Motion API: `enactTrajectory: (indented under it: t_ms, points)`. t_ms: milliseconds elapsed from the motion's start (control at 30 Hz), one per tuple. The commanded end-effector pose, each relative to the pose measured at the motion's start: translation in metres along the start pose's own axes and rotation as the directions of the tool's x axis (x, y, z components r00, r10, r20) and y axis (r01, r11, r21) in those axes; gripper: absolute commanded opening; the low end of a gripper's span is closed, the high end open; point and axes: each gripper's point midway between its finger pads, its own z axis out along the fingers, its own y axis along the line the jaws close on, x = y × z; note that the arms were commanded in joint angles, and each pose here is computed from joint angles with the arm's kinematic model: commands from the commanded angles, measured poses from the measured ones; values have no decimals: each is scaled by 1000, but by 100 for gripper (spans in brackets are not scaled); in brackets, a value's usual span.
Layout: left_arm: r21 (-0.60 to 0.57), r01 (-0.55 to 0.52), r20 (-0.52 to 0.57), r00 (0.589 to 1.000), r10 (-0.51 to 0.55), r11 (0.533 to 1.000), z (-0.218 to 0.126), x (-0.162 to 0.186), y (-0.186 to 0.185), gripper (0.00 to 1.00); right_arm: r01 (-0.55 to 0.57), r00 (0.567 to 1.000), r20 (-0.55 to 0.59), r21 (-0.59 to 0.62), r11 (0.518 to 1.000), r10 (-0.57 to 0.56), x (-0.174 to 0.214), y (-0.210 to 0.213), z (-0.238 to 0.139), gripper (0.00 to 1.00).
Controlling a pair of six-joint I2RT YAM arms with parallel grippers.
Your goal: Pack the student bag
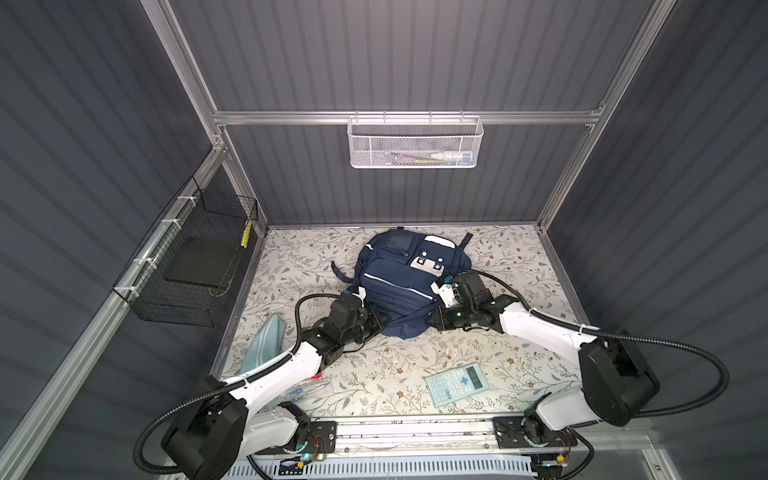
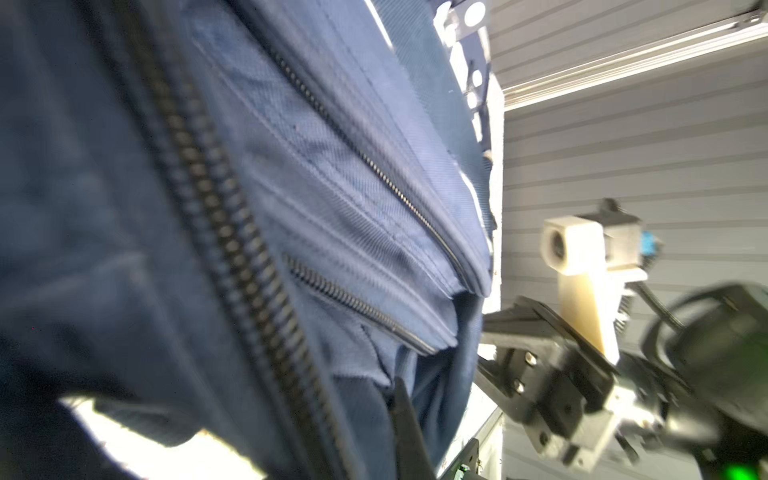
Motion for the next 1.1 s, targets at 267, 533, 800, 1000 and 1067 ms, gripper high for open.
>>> enactTrajectory:
  t_ms: [267, 533, 800, 1000, 1067]
  points:
    - [-67, -17, -17, 1000, 16, 998, -6, 3, 20, 0, -41, 997, 75, 176, 984, 28, 3, -48, -17, 22]
    - [-85, -31, -25, 999, 29, 996, -2, 3, 22, 0, 147, 985, 74, 109, 983, -155, 11, 1, -7, 27]
    - [-69, -6, -44, 999, 3, 998, 7, 8, 27, 0, 183, 977, 78, 152, 971, -196, 23, -6, -10, 50]
    - [-70, -16, -38, 999, 13, 997, 5, 5, 22, 0, 290, 956, 32, 64, 955, -292, 11, 12, 18, 49]
    - [-65, -12, -37, 999, 10, 998, 5, 5, 21, 0, 306, 952, 15, 24, 952, -306, 14, 19, 27, 49]
